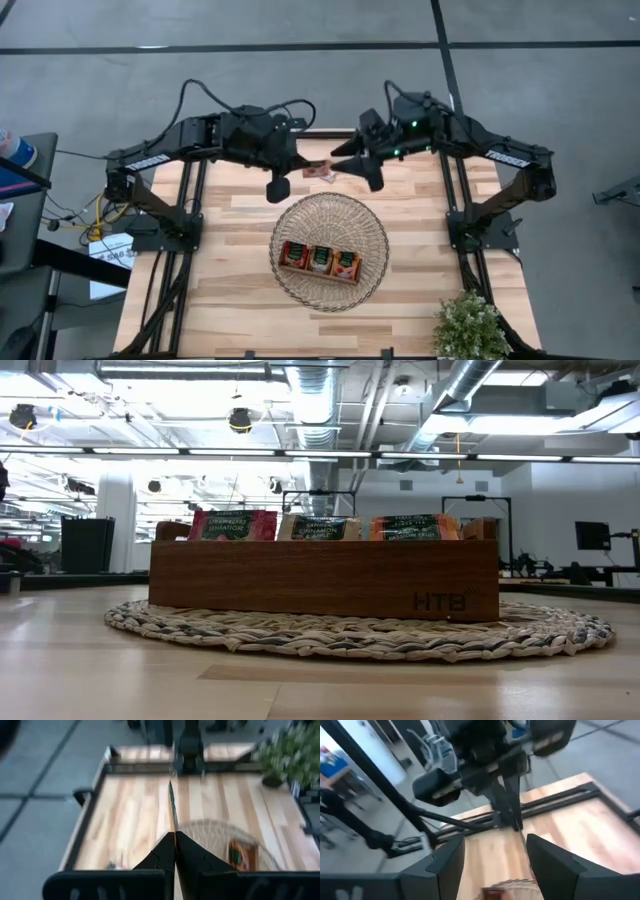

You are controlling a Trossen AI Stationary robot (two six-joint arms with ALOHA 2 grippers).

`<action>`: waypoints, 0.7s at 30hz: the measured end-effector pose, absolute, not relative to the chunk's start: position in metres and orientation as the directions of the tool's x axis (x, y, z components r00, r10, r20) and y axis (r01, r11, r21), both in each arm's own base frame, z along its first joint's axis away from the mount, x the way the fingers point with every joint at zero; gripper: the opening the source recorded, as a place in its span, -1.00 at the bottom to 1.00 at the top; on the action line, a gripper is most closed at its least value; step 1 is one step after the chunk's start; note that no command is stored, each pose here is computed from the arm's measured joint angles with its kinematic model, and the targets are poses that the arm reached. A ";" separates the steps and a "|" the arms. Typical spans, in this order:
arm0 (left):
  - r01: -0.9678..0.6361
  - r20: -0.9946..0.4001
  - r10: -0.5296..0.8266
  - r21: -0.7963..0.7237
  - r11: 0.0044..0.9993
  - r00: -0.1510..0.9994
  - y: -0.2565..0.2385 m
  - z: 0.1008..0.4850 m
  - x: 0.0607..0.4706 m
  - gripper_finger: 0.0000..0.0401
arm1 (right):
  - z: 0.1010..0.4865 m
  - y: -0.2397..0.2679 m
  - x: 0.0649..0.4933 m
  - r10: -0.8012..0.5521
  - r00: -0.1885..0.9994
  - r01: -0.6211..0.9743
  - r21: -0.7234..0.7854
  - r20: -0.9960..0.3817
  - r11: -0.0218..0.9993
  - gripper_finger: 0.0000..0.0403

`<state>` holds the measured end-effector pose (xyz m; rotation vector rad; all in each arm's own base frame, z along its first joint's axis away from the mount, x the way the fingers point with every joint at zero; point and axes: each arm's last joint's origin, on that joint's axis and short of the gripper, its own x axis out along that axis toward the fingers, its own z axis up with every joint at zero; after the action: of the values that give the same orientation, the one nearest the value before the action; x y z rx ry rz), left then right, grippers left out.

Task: Pick & Place Tea
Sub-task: Put the orange tea bag into the right section of the wooden organizer

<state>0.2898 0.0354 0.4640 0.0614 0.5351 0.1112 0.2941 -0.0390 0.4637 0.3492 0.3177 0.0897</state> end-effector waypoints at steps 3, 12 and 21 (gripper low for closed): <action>-0.091 -0.554 0.120 0.080 0.993 0.824 0.036 0.455 0.295 -1.00 | 0.461 -0.030 0.299 0.100 0.947 -0.012 0.279 -0.304 0.960 0.01; -0.070 -0.547 0.098 0.072 0.995 0.831 0.035 0.453 0.302 -1.00 | 0.453 -0.030 0.298 0.023 0.921 0.063 0.207 -0.388 0.976 0.01; 0.007 -0.484 0.016 0.044 0.999 0.875 0.030 0.457 0.310 -1.00 | 0.449 -0.027 0.297 0.018 0.903 0.070 0.186 -0.430 0.980 0.01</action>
<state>0.3103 0.0301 0.4566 0.0450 0.5052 0.0048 0.2965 -0.0268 0.4486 0.2002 0.4446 -0.0270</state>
